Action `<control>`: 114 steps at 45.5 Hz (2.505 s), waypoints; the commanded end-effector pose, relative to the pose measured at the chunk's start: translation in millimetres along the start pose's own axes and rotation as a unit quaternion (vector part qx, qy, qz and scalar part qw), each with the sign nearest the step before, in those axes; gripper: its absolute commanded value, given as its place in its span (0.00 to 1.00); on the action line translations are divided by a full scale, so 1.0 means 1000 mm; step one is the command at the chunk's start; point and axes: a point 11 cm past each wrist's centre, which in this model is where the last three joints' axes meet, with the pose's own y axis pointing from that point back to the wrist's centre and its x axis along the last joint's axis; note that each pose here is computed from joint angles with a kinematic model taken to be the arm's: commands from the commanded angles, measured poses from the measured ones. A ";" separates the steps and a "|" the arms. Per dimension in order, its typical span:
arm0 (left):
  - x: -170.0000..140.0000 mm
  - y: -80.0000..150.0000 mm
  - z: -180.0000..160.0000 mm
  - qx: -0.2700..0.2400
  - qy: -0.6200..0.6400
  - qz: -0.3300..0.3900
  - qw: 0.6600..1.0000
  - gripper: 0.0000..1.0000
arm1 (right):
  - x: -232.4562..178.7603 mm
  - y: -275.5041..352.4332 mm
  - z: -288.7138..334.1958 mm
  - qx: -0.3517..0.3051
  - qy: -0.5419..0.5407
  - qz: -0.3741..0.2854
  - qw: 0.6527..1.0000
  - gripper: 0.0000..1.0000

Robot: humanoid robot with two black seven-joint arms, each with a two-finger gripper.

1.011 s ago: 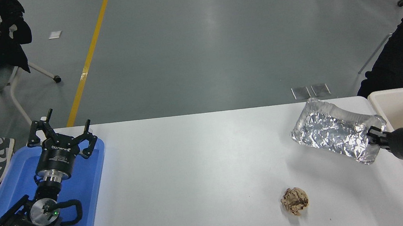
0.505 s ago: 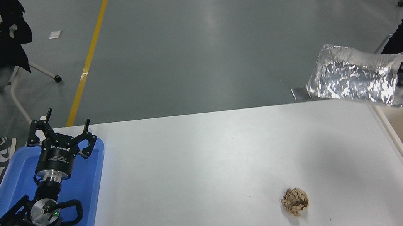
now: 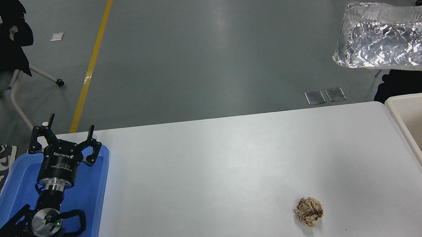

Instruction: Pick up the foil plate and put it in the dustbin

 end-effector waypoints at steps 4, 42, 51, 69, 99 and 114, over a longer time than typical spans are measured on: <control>0.000 0.000 0.000 0.000 0.000 0.000 1.000 1.00 | -0.005 -0.012 0.017 -0.025 0.003 -0.004 1.000 0.00; 0.000 0.000 0.000 0.000 0.000 0.000 1.000 1.00 | -0.112 -0.130 0.224 -0.259 -0.029 0.130 0.957 0.00; 0.000 0.000 0.000 0.000 0.000 0.000 1.000 1.00 | -0.145 -0.151 0.231 -0.252 -0.029 0.135 0.958 0.00; 0.000 0.000 0.000 0.000 0.000 0.000 1.000 1.00 | -0.178 -0.161 0.238 -0.251 -0.045 0.142 0.956 0.00; 0.000 0.000 0.000 0.000 0.000 -0.001 1.000 1.00 | -0.187 -0.160 0.245 -0.257 -0.052 0.147 0.954 0.33; 0.000 0.000 0.000 0.000 0.000 0.000 1.000 1.00 | -0.182 -0.171 0.226 -0.236 -0.064 0.170 0.955 1.00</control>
